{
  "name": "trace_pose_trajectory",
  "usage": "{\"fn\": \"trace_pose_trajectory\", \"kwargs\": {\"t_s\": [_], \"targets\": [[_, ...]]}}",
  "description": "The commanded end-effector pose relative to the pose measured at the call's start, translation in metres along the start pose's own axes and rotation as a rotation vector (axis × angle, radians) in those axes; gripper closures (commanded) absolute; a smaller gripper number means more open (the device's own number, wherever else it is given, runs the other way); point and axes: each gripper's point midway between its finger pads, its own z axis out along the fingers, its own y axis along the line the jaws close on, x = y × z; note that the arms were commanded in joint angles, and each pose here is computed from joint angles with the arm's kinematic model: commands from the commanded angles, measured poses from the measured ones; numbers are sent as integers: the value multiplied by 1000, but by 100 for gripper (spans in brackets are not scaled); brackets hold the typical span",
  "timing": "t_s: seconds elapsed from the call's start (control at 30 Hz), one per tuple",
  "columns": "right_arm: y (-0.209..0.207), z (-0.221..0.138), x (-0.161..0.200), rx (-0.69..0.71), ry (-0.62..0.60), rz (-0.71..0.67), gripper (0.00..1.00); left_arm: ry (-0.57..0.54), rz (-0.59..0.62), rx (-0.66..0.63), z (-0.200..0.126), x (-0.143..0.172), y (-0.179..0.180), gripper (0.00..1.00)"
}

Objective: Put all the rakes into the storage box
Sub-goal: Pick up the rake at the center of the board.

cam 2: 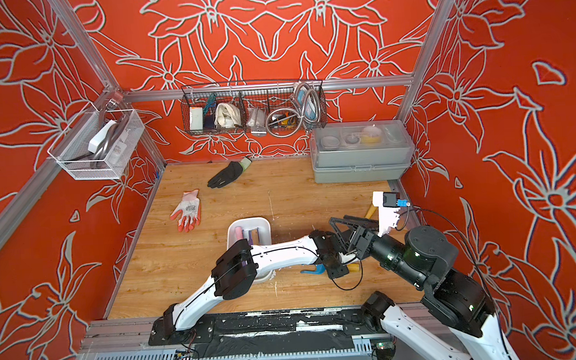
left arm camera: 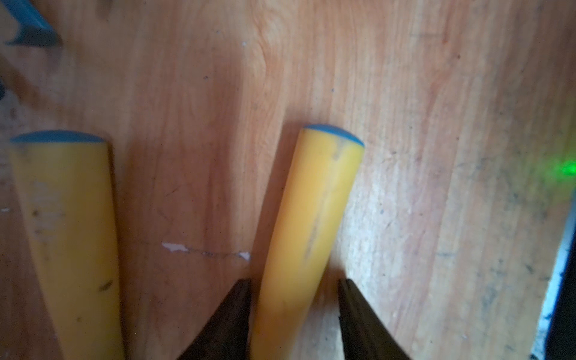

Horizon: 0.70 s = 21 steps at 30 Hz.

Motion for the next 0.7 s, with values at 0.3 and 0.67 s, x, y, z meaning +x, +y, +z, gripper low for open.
{"fn": "trace_pose_trajectory", "kwargs": {"t_s": [0.3,0.67], "targets": [[-1,1,1,-13,-15,20,36,84,24,-25,16,25,4,67],[-3,-3,2,0,-12,13,36,59,88,-93,-3,19,23,80]]}}
